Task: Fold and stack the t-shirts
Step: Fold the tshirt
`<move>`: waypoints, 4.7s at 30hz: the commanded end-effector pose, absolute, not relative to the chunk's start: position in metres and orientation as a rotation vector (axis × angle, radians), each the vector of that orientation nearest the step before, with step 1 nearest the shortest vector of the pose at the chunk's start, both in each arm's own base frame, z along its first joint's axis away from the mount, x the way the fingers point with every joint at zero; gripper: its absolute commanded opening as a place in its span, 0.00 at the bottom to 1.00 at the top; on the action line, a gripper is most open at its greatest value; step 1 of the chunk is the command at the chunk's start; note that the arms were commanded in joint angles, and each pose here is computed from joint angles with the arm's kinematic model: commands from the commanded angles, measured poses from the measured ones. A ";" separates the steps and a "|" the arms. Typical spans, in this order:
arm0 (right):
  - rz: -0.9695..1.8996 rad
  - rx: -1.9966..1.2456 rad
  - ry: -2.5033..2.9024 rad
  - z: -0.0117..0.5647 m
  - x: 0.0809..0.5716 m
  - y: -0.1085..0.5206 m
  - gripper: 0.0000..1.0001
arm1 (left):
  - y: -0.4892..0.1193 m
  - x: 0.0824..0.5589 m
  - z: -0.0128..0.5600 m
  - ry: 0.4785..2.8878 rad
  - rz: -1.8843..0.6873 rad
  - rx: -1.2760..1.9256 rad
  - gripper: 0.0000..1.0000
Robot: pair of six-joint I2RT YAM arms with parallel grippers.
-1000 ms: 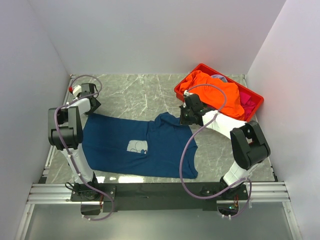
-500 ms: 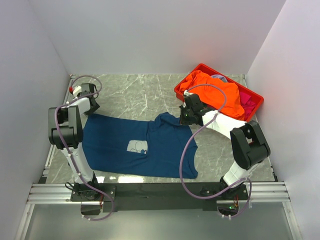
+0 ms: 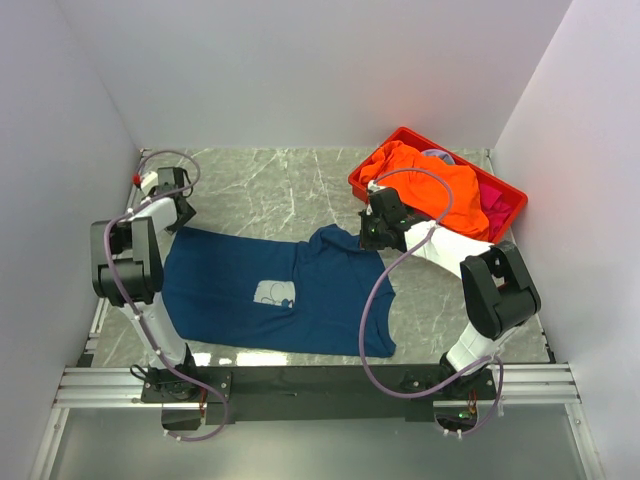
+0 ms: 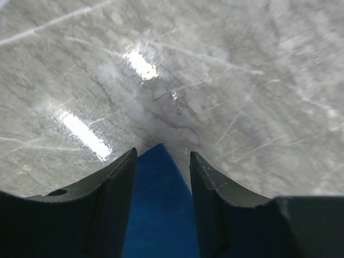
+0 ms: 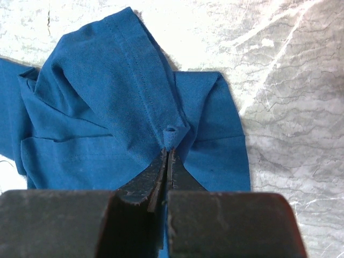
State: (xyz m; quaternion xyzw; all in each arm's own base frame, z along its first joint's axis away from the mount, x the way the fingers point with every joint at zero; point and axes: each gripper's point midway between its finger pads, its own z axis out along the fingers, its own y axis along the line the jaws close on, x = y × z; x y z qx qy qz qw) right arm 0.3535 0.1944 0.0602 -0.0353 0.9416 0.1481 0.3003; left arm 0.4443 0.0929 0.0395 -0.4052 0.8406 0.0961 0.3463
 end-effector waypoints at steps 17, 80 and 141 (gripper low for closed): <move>0.418 -0.098 2.457 0.072 0.358 0.200 0.00 | 0.094 0.457 0.049 2.202 0.241 -1.018 0.47; 0.307 -0.194 2.452 0.114 0.179 0.185 0.00 | 0.139 0.321 0.108 1.769 0.373 -1.194 0.01; 0.433 -0.318 2.402 0.116 0.190 0.261 0.58 | 0.024 0.313 0.152 1.766 0.059 -0.928 0.91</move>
